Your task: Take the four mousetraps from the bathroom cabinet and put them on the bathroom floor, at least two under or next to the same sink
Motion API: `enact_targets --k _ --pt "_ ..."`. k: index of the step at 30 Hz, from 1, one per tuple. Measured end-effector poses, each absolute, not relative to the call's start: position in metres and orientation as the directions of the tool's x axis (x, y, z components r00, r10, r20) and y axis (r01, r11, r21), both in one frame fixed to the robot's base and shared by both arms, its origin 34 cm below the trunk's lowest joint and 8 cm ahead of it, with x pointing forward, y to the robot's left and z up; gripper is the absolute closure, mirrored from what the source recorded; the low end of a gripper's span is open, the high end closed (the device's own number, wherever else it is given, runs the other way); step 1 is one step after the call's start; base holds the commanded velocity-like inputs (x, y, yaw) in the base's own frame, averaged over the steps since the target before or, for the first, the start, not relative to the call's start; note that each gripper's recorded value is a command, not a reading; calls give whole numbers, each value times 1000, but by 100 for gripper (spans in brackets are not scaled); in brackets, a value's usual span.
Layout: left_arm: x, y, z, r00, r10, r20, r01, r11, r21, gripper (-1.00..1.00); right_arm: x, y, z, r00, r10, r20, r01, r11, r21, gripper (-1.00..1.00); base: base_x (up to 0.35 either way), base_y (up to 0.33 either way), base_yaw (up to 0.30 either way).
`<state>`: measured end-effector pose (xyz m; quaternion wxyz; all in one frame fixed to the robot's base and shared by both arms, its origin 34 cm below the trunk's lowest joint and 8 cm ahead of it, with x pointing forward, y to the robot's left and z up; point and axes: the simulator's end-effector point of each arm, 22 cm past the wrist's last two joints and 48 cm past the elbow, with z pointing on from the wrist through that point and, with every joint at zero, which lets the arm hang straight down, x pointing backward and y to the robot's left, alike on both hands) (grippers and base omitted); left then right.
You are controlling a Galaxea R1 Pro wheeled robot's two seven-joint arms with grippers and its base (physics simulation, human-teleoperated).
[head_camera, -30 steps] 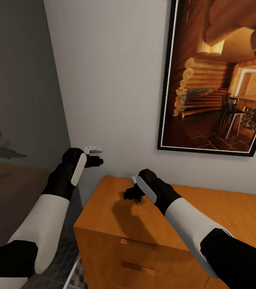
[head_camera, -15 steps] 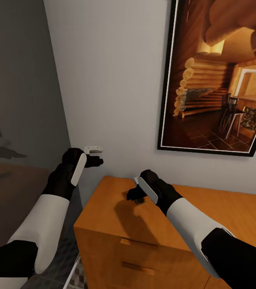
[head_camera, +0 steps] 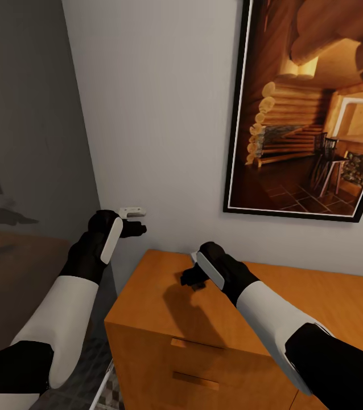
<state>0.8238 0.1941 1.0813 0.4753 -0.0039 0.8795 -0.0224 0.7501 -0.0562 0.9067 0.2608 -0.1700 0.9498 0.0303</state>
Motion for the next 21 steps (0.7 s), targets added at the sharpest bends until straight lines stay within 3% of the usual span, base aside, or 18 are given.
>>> enact_targets --k 21 --pt "824 193 1083 -544 -28 -839 17 999 -45 -100 747 -61 897 -821 -303 -483 -329 944 -34 -100 0 0 0"
